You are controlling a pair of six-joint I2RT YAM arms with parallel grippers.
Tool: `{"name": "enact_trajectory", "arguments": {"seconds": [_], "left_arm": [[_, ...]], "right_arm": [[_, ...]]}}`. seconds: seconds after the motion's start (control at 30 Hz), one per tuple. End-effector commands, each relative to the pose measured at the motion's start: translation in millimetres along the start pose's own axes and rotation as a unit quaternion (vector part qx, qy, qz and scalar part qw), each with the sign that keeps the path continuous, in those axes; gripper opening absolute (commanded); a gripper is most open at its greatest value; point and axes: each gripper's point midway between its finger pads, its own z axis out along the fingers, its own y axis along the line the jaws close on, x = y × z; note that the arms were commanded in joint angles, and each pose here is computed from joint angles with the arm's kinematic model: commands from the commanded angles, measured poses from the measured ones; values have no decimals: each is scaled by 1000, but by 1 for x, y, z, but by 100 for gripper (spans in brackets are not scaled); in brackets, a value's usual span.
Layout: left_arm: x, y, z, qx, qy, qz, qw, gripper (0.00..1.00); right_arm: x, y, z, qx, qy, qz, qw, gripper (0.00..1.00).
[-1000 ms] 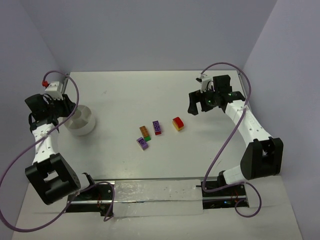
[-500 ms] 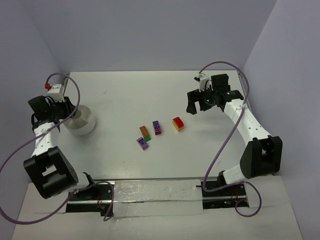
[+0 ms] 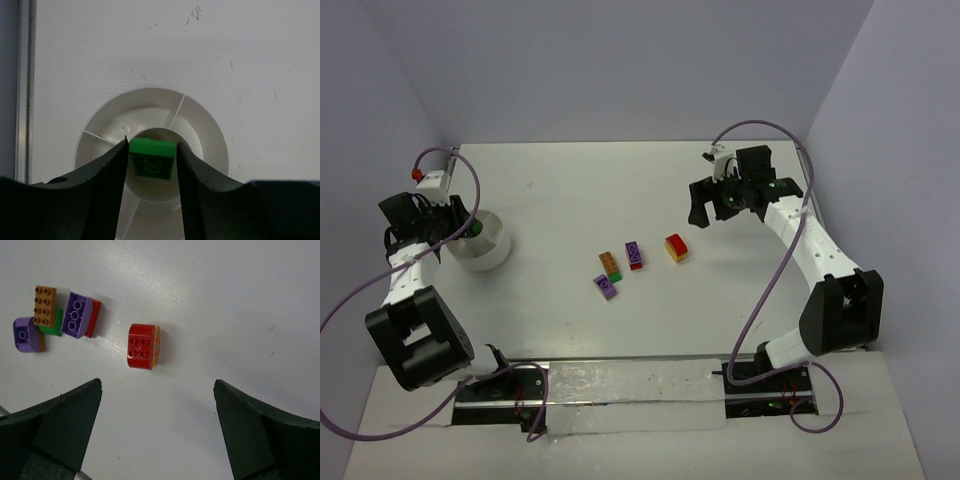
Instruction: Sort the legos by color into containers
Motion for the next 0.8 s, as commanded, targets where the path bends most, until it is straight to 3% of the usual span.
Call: {"name": "enact_trajectory", "arguments": {"seconds": [0.0,0.33,0.43,0.63,0.77], "left_arm": [[-26,3,-5,-4,-31,20,999,55],[-71,-9,-30,4,-76,32,997,61],[-102,-21,-47,13,-111,29,993,63],[-128,-35,-64,-8,-129,40,991,64],[-130,-53,-71,-12,-137,67,988,65]], "right_arm": [[-28,10,-6,2,-25,-16,1000,100],[-55,40,1,18,-38,-12,999,100],[-66,69,16,25,-31,-15,999,92],[-65,140,61,5,61,16,998,90],[-40,161,92,-8,131,28,991,80]]}}
